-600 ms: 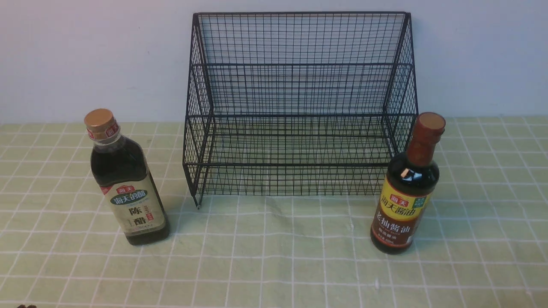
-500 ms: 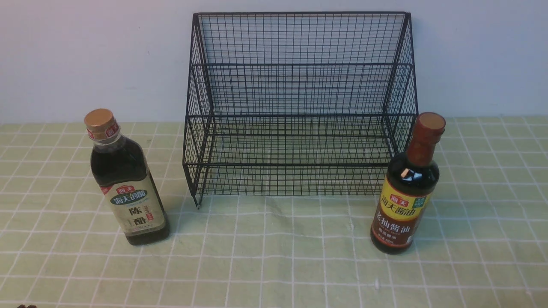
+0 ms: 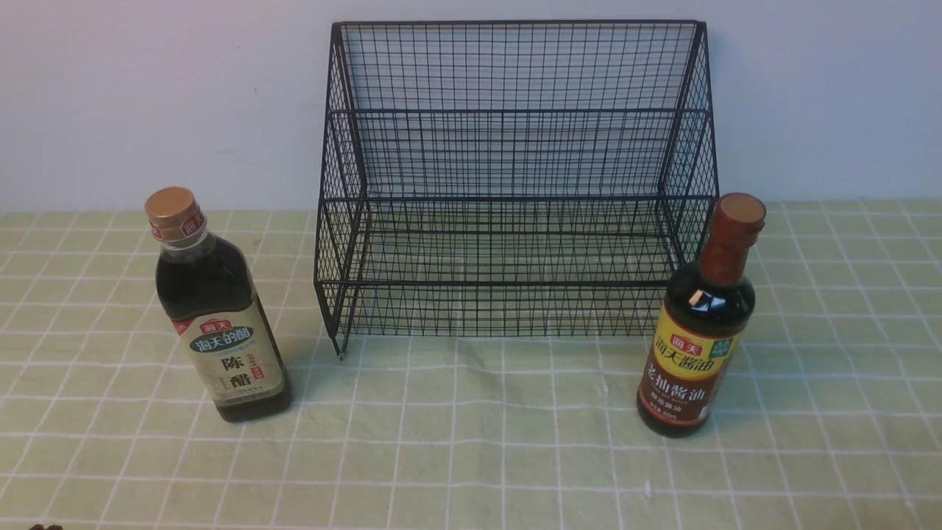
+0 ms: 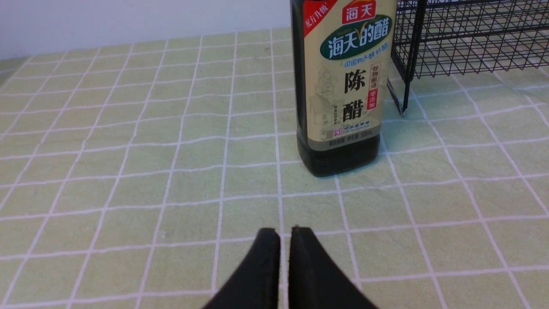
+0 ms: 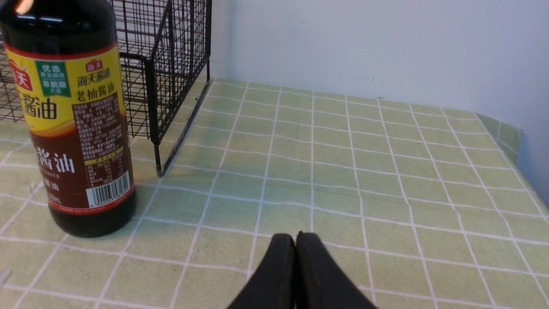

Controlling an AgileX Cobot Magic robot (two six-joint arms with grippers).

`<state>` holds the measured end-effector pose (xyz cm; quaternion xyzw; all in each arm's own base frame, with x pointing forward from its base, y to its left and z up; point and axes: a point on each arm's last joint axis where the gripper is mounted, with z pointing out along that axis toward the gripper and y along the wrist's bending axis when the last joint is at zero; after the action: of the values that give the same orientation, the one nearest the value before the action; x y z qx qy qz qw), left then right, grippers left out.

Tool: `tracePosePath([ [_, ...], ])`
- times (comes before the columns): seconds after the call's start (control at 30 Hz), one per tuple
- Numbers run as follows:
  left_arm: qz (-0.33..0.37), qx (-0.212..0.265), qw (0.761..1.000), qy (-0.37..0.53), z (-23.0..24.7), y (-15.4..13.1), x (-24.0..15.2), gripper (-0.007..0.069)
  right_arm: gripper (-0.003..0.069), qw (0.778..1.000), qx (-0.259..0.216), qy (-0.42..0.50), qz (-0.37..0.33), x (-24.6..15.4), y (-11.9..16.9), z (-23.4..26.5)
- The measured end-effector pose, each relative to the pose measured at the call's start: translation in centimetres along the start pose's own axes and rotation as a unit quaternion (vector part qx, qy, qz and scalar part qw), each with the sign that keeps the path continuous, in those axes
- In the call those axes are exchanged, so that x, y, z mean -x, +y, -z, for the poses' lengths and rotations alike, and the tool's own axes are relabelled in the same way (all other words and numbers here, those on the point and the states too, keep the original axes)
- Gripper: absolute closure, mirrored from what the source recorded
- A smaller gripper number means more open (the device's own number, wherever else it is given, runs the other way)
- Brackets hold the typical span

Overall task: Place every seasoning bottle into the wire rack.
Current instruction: Use the right arm to grab the condiment bottle closest to it

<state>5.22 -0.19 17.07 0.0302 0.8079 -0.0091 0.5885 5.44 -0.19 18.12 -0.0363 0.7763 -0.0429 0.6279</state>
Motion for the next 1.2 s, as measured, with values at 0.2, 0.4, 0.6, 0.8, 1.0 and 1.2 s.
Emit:
tracePosePath([
  [0.2,0.0,0.0,1.0,0.0,0.0,0.0,0.0,0.0608,0.0673,1.0,0.0,0.0,0.0,0.0,0.0,0.0],
  [0.4,0.0,0.0,1.0,0.0,0.0,0.0,0.0,0.0608,0.0673,1.0,0.0,0.0,0.001,0.0,0.0,0.0],
  [0.6,0.0,0.0,1.0,0.0,0.0,0.0,0.0,0.0608,0.0673,1.0,-0.001,-0.009,0.001,0.1,0.0,0.0],
  [0.8,0.0,0.0,1.0,0.0,0.0,0.0,0.0,0.0608,0.0673,0.976,0.015,-0.15,-0.154,2.5,-0.1,0.3],
  [1.0,0.0,0.0,1.0,0.0,0.0,0.0,0.0,0.0608,0.0673,0.908,0.02,-0.272,-0.318,4.4,-1.2,1.3],
  [1.2,0.0,0.0,1.0,0.0,0.0,0.0,0.0,0.0608,0.0673,0.87,0.009,-0.336,-0.361,5.2,-2.0,2.0],
])
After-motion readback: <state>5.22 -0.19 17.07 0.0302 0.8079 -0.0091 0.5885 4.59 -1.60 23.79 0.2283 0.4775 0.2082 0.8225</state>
